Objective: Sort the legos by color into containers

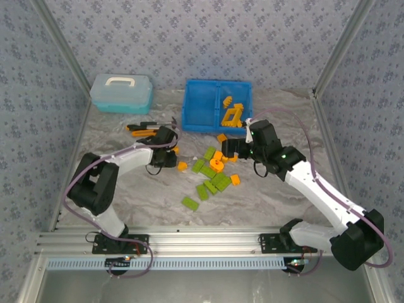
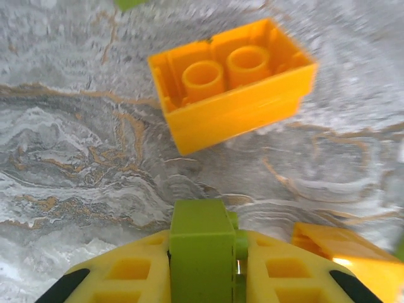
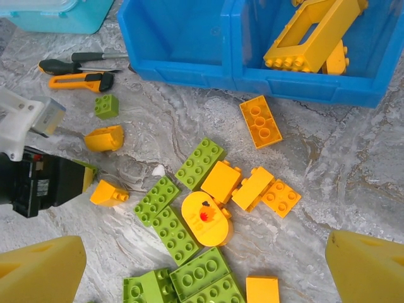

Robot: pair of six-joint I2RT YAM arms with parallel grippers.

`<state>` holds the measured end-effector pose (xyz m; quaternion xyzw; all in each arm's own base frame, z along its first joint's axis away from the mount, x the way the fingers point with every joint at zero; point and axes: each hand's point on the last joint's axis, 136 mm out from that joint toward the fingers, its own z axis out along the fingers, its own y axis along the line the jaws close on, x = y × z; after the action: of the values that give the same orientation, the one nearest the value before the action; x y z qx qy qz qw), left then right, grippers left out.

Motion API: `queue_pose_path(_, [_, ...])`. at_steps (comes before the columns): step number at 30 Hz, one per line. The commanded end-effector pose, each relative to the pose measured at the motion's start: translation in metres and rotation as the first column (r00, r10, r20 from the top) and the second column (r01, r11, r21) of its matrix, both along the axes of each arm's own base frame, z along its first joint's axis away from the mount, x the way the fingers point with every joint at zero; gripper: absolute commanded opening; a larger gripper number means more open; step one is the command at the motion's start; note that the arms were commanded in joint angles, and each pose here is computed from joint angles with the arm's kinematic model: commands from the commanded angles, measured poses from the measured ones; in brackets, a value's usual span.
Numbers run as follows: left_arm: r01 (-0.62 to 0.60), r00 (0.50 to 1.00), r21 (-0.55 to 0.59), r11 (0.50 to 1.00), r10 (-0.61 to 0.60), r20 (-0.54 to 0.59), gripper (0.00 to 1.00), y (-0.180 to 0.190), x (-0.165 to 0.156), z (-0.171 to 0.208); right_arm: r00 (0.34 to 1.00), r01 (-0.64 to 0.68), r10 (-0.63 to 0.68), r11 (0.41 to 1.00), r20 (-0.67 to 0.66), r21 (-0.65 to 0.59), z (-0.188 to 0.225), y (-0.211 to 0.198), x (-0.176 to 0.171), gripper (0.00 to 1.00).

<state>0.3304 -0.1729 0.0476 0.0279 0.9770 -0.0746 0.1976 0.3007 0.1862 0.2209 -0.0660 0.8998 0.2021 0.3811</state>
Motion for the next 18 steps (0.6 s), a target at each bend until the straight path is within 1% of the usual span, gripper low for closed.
queue_pose_path(1, [0.031, 0.987, -0.131, 0.991, -0.01, 0.163, 0.23, -0.018, 0.018, 0.074, 0.998, 0.041, -0.042, 0.999, 0.048, 0.026, 0.022, -0.007, 0.0, 1.0])
queue_pose_path(3, [0.064, 0.964, -0.168, 0.984, -0.017, 0.267, 0.22, -0.027, 0.034, 0.114, 0.996, 0.052, -0.054, 0.998, 0.064, 0.03, 0.027, -0.009, 0.0, 1.0])
queue_pose_path(6, [0.109, 0.92, -0.187, 0.976, -0.028, 0.391, 0.22, -0.041, 0.064, 0.157, 0.993, 0.077, -0.08, 0.996, 0.083, 0.037, 0.032, -0.014, 0.001, 1.0])
queue_pose_path(8, [0.139, 0.891, -0.193, 0.971, -0.038, 0.452, 0.22, -0.055, 0.088, 0.179, 0.992, 0.087, -0.091, 0.995, 0.089, 0.042, 0.034, -0.015, 0.001, 1.0])
queue_pose_path(10, [0.165, 0.867, -0.2, 0.966, -0.045, 0.497, 0.22, -0.071, 0.113, 0.193, 0.991, 0.095, -0.099, 0.994, 0.085, 0.048, 0.034, -0.016, 0.001, 1.0])
queue_pose_path(12, [0.185, 0.846, -0.178, 0.966, -0.064, 0.529, 0.22, -0.087, 0.144, 0.194, 0.992, 0.099, -0.102, 0.994, 0.073, 0.049, 0.032, -0.017, -0.001, 1.0])
queue_pose_path(14, [0.177, 0.854, -0.141, 0.974, -0.081, 0.513, 0.22, -0.098, 0.172, 0.186, 0.992, 0.106, -0.109, 0.994, 0.067, 0.039, 0.032, -0.02, -0.004, 1.0])
queue_pose_path(15, [0.177, 0.864, -0.12, 0.977, -0.096, 0.494, 0.22, -0.104, 0.186, 0.176, 0.991, 0.111, -0.114, 0.993, 0.065, 0.036, 0.032, -0.023, -0.006, 1.0])
queue_pose_path(18, [0.181, 0.874, -0.093, 0.979, -0.117, 0.471, 0.22, -0.12, 0.218, 0.158, 0.989, 0.133, -0.134, 0.991, 0.06, 0.029, 0.029, -0.031, -0.012, 1.0])
